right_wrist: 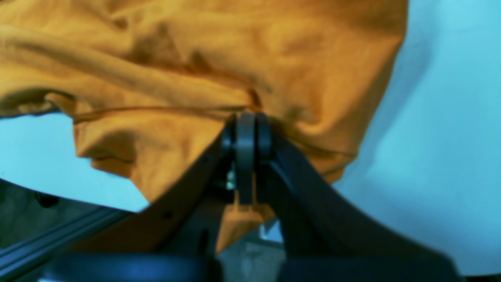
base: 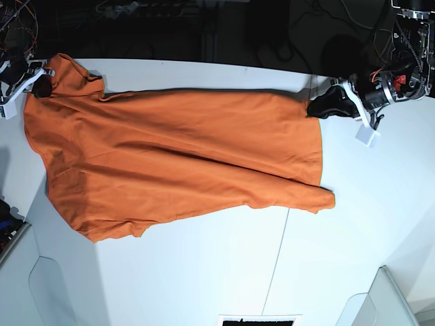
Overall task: Layout the t-shirt on the table in an organized manner, then fold the t-shirt properly
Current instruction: 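Reach the left gripper across the shirt and pinch fabric near the right gripper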
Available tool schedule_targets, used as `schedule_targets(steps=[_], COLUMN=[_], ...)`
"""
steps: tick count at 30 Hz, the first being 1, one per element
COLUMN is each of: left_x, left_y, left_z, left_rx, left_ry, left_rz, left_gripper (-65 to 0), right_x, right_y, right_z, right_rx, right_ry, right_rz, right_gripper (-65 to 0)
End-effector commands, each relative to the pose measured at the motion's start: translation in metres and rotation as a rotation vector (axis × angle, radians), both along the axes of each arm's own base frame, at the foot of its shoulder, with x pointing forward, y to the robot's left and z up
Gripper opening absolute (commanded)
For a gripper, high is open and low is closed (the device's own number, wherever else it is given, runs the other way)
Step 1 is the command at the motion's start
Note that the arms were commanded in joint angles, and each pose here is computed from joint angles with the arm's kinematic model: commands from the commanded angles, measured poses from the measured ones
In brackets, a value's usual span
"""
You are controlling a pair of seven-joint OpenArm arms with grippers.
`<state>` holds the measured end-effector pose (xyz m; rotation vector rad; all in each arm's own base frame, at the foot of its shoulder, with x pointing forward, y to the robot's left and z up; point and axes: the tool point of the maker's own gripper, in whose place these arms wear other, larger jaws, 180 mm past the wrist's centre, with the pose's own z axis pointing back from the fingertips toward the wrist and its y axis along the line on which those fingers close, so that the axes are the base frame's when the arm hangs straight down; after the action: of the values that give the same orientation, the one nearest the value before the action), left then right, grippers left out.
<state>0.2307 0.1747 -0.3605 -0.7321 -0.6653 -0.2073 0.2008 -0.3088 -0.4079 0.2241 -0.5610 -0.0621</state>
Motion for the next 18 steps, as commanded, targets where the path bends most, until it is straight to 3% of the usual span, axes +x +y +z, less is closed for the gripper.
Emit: schedule_targets(steps=[1,7,15,18], left_x=[0.015,0.034,0.091,0.115], left_y=[-0.004,-0.030,-0.066,-0.091], left_z=[0.031,0.075,0.076,0.068], left_rx=[-0.013,0.097,0.258,0.265], left_ry=[-0.108,-0.297,-0.452,-0.465], left_rz=[-0.018,-0.141,-0.242,-0.273], left_gripper=[-65.0,-65.0,-65.0,-65.0], right_x=[0.009,0.009,0.008,0.007], right_y=[-0.006,-0.006,-0.006,-0.007], right_z=[0.011,0.011,0.011,0.010], right_rx=[-0.010,-0.010,-0.011,-0.016], right_ry=[-0.042,-0.041,-0.039,-0.033], right_rz=[-0.005,-0.005,-0.004,-0.003], right_gripper=[-65.0,-65.0,-65.0,-65.0])
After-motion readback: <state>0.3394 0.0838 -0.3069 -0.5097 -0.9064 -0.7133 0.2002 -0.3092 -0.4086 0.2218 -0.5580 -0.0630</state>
